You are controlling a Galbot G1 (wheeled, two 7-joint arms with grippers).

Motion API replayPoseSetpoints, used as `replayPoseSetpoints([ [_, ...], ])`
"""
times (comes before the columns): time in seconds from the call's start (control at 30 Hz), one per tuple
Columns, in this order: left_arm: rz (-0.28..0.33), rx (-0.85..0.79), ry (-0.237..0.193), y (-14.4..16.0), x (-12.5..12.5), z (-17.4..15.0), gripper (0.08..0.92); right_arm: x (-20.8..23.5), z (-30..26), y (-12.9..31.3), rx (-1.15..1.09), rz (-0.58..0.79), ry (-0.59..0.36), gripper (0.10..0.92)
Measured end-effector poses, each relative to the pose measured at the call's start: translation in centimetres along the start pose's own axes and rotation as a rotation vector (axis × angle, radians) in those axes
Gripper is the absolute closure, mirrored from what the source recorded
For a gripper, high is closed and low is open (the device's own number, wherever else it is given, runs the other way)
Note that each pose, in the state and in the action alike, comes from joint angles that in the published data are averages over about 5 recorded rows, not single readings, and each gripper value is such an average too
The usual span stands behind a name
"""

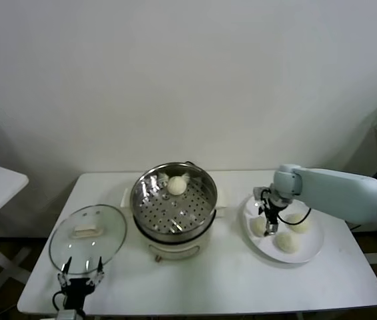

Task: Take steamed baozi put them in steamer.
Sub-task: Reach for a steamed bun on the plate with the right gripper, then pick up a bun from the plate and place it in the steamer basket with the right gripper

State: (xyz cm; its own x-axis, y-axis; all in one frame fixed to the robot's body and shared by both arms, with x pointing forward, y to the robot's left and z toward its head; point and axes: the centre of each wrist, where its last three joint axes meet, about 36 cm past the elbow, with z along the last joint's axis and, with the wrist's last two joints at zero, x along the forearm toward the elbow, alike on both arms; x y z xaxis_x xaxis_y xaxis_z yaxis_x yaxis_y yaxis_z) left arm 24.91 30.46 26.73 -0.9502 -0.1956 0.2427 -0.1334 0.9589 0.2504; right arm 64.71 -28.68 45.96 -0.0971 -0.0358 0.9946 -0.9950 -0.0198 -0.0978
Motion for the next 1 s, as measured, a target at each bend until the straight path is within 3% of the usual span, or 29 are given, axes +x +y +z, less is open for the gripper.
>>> replayPoseSetpoints([
  [0.2, -0.002, 0.001, 0.001, 0.0, -0.1, 0.0, 0.177, 0.0, -0.1, -0.1, 0.003, 0.002, 0.001, 0.371],
  [0.5, -0.004, 0.002, 0.001, 0.0, -0.1, -0.1, 0.177, 2.0, -0.1, -0.4, 0.013, 0.001, -0.008, 0.399],
  [1.0, 0.005, 0.002, -0.009, -0.3, -0.3, -0.5, 0.177, 16.0, -2.1, -2.4, 0.086, 0.027, -0.037, 0.401],
])
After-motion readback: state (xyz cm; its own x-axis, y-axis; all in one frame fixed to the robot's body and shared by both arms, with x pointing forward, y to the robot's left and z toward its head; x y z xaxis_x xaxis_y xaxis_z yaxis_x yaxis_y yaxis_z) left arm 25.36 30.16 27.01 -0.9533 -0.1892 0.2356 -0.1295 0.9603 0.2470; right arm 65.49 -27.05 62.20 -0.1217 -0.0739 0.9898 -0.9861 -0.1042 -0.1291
